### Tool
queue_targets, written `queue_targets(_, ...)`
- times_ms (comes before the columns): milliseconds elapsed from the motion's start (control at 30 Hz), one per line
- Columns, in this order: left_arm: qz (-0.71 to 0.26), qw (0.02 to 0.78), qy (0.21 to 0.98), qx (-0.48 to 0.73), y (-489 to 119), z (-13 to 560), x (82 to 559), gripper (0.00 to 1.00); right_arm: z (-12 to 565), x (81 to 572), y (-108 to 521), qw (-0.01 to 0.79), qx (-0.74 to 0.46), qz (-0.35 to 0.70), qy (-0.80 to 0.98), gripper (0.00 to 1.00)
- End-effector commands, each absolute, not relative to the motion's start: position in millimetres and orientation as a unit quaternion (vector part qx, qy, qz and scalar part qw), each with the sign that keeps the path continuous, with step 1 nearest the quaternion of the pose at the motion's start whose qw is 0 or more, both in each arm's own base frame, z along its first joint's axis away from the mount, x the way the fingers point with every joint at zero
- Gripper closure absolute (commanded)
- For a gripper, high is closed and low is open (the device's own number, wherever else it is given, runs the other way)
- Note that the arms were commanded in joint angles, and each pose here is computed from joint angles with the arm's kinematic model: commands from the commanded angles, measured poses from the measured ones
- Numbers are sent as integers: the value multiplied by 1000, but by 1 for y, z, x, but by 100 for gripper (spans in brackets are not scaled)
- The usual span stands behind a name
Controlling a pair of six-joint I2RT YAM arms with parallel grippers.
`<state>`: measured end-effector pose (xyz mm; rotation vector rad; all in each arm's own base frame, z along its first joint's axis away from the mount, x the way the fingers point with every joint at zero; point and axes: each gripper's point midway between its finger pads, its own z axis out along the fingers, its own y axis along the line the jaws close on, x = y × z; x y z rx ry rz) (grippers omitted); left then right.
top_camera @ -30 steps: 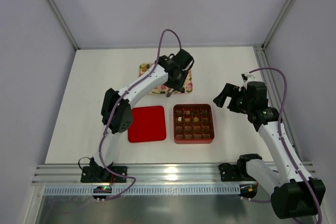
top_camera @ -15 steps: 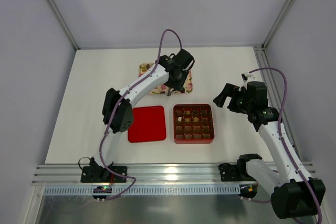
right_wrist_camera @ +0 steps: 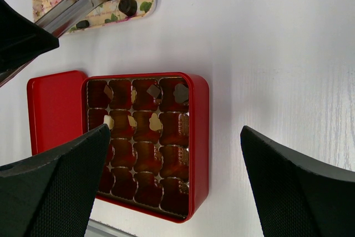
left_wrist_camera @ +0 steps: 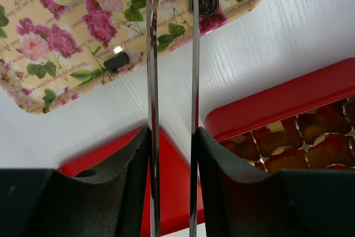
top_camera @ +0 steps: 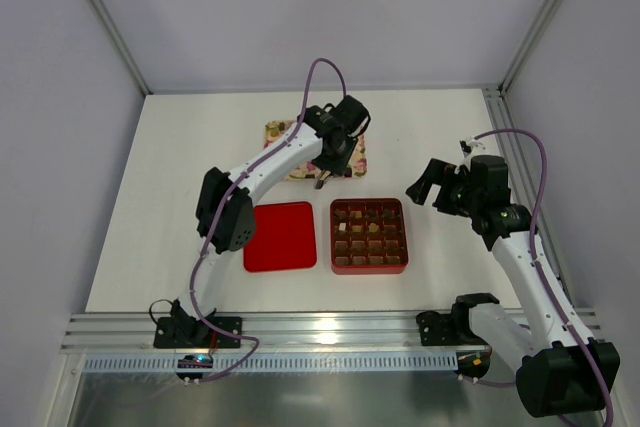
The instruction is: Pack the chocolate
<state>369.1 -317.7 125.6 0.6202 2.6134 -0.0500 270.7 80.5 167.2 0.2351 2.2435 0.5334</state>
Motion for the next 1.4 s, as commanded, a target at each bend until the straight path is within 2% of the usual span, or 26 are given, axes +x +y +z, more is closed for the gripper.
queue_targets(0,-16,240,943,228,-316,143,370,62,184,276,80,427,83,211,876,0)
queue_targets(567,-12,231,944,234,-316,139,368,63,183,276,80,427,84,211,875,0)
queue_targets(933,-6,242,942,232,-315,145,373,73,186,277,79,430,83,210,874,0)
queue_targets(1367,-1,279,934,222,-314,170,385,74,186,277,80,429,82,211,875,0)
